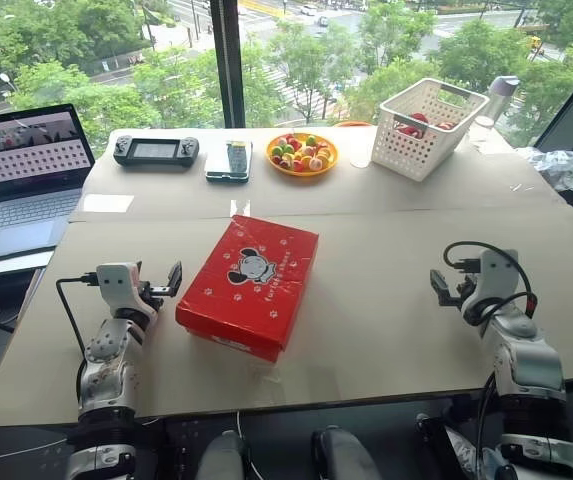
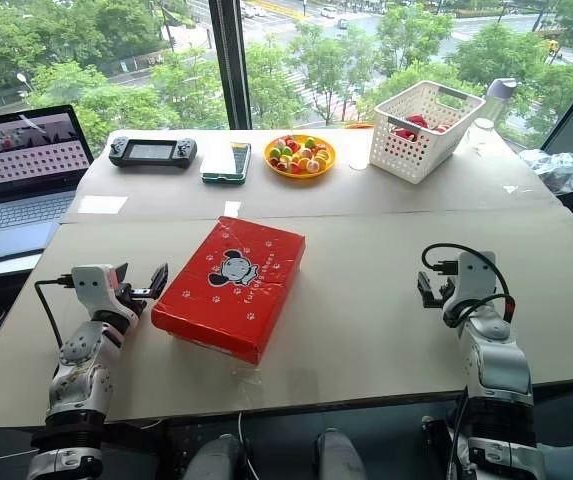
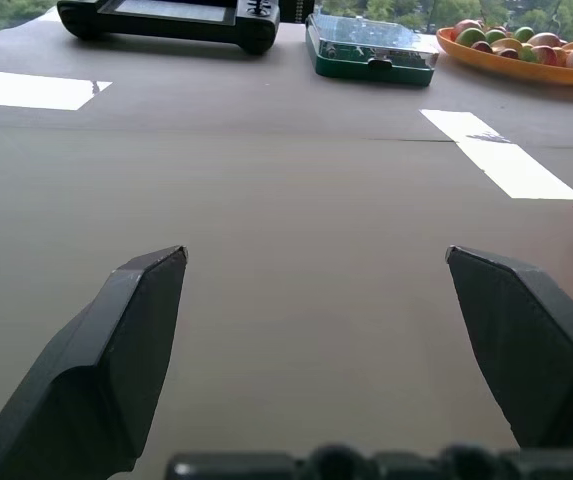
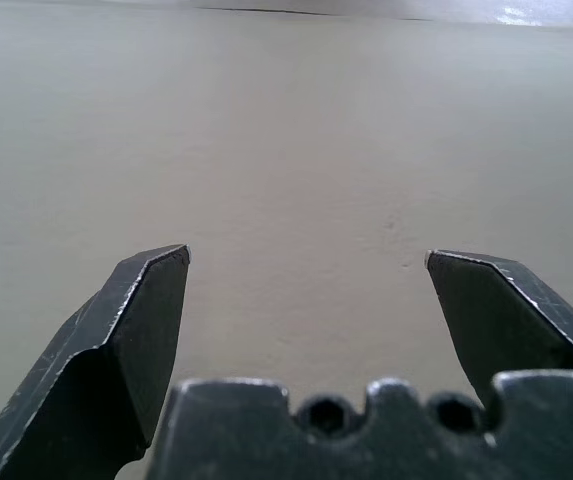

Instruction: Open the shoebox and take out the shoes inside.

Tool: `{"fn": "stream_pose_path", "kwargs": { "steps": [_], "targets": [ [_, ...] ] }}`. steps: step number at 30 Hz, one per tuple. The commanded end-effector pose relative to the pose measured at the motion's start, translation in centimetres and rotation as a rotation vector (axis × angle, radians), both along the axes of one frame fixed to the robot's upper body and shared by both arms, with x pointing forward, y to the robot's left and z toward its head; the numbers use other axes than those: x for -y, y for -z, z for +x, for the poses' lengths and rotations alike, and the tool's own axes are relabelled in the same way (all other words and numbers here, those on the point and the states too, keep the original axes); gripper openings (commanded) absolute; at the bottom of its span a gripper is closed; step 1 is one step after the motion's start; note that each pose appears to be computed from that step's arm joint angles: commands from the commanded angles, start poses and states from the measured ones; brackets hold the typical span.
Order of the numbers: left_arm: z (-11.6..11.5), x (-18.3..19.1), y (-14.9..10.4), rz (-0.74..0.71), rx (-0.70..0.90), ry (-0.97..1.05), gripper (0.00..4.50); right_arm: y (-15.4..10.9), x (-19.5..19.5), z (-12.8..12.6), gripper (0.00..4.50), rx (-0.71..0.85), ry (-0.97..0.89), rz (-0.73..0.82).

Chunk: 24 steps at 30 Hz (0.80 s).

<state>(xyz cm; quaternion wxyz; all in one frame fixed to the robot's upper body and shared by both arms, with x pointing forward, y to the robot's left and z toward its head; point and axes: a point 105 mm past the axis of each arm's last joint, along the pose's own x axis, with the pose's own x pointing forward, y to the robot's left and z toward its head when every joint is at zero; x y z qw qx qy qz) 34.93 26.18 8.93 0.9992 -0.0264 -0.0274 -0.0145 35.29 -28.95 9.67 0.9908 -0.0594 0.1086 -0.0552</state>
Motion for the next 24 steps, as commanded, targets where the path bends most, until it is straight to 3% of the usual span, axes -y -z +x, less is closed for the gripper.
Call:
{"fn": "stream_pose_path", "kwargs": {
  "steps": [1, 11, 14, 17, 24],
  "targets": [
    [0.1, -0.7, -1.3, -0.006, 0.050, -0.029, 4.47, -1.6, 0.3, 0.2, 4.50, 0.062, 0.001, -0.028],
    [0.3, -0.5, -0.5, 0.034, -0.009, 0.061, 4.47, -1.4, -0.7, 0.2, 4.50, 0.055, -0.058, -0.005],
    [-0.5, 1.0, -1.8, 0.147, -0.019, 0.323, 3.85, -2.5, -4.3, -0.3, 3.90, 0.052, -0.311, 0.035],
    [-1.6, 2.8, -2.2, 0.248, -0.078, 0.567, 2.67, -2.3, -9.2, -2.3, 2.76, -0.067, -0.666, 0.037],
    [-1.7, 4.0, -2.8, 0.331, -0.165, 0.766, 0.32, -1.5, -16.2, -5.0, 0.48, -0.232, -1.142, -0.002]
  ]
}}
